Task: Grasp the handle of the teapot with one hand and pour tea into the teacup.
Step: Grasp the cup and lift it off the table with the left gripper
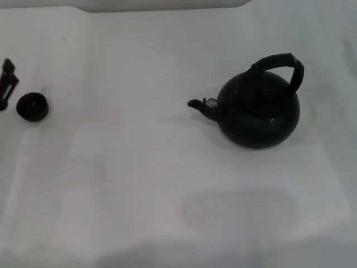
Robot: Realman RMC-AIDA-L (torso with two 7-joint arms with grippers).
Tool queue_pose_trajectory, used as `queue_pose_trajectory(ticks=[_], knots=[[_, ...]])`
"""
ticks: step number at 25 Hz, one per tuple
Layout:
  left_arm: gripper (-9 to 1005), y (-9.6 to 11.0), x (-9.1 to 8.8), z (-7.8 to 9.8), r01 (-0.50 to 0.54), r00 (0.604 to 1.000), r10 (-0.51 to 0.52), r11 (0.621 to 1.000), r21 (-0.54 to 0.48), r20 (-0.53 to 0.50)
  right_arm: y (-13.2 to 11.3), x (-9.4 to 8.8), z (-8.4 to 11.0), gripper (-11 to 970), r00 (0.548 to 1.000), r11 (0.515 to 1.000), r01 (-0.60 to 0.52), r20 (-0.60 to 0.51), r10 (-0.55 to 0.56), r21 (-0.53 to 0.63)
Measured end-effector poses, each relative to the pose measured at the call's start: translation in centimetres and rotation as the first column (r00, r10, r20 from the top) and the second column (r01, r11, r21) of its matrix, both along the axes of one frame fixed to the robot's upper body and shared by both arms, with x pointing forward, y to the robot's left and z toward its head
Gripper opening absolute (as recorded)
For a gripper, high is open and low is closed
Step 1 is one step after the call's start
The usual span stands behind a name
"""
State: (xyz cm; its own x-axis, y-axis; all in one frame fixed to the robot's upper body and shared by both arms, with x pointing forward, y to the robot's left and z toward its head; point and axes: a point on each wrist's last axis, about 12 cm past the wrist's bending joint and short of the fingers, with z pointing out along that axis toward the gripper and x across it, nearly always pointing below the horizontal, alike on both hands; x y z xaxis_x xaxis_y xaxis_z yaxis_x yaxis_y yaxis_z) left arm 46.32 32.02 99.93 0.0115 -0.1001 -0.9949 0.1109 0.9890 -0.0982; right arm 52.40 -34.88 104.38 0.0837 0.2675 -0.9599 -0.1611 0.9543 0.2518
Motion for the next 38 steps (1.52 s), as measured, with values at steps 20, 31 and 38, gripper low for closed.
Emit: queue_pose_trajectory(ticks=[20,31,38], knots=[[890,-0.5,-0.9,-2.2,0.076,0.982,-0.066,0.996,0.049,-0.175,-0.2,0.4,0.2,689,1.0,1.0,0.005,0.002,-0.005,-0.011],[889,-0.7,-0.4,-2.5,0.107,0.973,-0.089,0.992,0.071,-0.215,-0.1,0.6,0.4,688,1.0,1.0,0.001,0.007,-0.001,-0.011],[889,-0.8,-0.3,-2.6,0.116,0.969,-0.096,0.99,0.078,-0.228,0.0,0.7,0.4,688,1.0,1.0,-0.001,0.009,0.001,-0.01]])
